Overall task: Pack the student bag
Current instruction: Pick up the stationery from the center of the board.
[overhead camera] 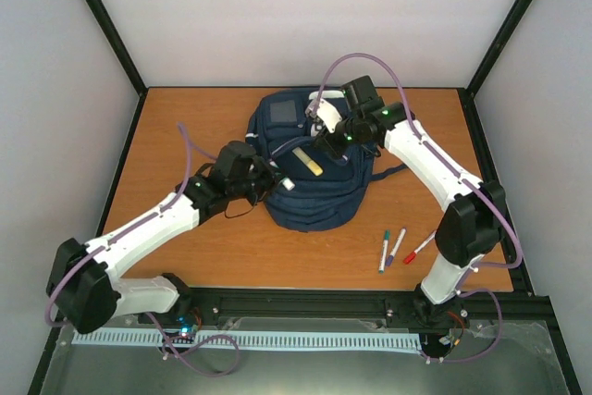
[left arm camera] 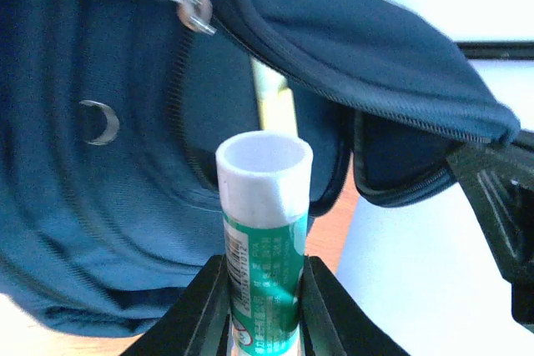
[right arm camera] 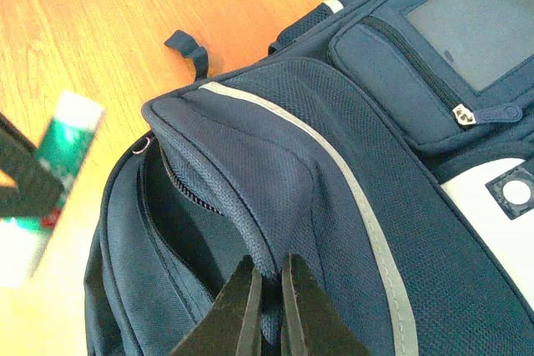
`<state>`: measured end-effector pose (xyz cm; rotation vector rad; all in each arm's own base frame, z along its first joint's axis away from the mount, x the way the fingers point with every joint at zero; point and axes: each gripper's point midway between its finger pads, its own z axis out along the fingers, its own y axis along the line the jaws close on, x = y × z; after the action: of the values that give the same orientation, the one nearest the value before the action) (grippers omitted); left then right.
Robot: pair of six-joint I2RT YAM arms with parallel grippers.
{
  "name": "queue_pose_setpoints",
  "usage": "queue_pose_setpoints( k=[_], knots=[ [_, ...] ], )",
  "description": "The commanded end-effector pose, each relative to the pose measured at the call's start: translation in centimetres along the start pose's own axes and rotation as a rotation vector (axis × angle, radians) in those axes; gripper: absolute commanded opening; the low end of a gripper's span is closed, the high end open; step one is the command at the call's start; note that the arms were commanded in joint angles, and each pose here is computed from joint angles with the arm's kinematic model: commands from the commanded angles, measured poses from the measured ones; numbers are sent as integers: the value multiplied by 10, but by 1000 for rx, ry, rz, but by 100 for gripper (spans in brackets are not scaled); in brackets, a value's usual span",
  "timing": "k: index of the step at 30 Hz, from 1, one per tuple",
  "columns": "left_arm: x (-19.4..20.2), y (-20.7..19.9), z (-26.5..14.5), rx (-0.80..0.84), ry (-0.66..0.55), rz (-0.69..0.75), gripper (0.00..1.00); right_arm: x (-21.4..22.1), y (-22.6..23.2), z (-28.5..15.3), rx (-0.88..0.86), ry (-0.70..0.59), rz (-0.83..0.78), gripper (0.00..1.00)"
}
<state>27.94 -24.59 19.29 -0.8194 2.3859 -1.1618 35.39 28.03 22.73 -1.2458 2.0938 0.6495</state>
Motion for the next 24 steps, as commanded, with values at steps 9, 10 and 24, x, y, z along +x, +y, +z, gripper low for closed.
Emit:
queue_pose_setpoints(
  k=[9,10,24],
  knots=[
    [3,-48,42,104,7,36,1,-57,9,-22,-70,-124,17,3],
    [0,-47,45,92,-4,32,1,-58,10,-22,-74,-126,19,3],
    [-14,-35,90,4,-57,-104,24,-59,14,-18,-111,-131,32,3]
  ],
)
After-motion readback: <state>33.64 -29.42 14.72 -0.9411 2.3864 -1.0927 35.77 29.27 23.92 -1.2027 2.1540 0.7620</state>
